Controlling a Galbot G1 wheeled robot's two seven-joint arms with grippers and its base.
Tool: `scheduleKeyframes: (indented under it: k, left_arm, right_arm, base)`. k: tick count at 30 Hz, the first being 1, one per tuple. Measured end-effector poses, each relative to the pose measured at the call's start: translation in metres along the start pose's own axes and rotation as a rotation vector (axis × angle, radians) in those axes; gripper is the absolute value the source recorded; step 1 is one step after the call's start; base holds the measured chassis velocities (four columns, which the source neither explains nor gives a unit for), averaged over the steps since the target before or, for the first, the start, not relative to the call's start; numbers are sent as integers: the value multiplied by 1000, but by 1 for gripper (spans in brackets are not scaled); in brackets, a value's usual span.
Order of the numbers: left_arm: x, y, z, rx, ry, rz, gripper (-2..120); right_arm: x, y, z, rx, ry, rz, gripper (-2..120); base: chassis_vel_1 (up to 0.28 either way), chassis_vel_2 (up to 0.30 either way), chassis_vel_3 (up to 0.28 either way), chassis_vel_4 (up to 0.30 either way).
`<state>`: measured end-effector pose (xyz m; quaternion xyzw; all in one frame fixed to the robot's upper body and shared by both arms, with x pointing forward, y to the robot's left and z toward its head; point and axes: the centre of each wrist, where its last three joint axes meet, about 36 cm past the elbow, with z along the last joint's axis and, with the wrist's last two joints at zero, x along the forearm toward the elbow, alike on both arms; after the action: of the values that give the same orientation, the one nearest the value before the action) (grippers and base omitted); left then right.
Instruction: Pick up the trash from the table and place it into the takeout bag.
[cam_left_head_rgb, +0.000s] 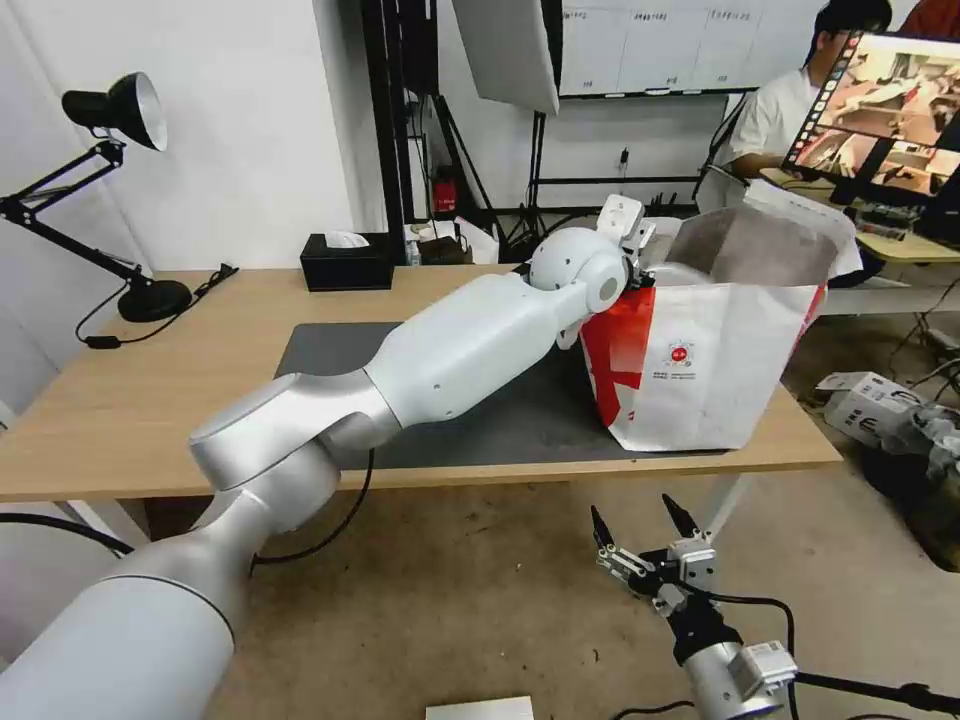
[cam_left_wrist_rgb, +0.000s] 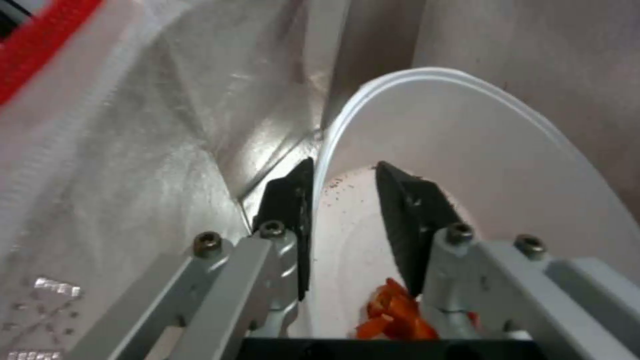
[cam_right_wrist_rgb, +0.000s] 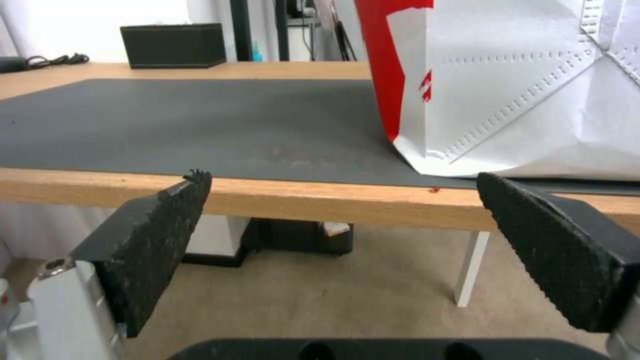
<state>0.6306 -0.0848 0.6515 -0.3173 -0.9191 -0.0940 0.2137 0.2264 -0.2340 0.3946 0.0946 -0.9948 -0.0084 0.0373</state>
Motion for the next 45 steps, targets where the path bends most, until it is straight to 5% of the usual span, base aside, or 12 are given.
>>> scheduleKeyframes:
  k: [10,18,26,30,33,45]
  left_arm:
    - [6,-4,-5,4,-16,14,67]
    - [47,-9,-30,52,-245,29,97]
    - [100,7,-34,66,-381,-4,100]
    - [122,26,-7,87,-416,-59,100]
    - [131,47,35,96,-469,-138,100]
    - [176,92,142,134,-635,-293,100]
  right_arm:
    - [0,0,0,0,0,0,100]
    - [0,0,0,0,0,0,100]
    - [0,0,0,0,0,0,100]
    - [0,0,0,0,0,0,100]
    - [0,0,0,0,0,0,100]
    - [0,0,0,0,0,0,100]
  base:
    - [0,0,0,0]
    - [0,0,0,0]
    - [0,0,0,0]
    - [0,0,0,0]
    - [0,0,0,0]
    - [0,0,0,0]
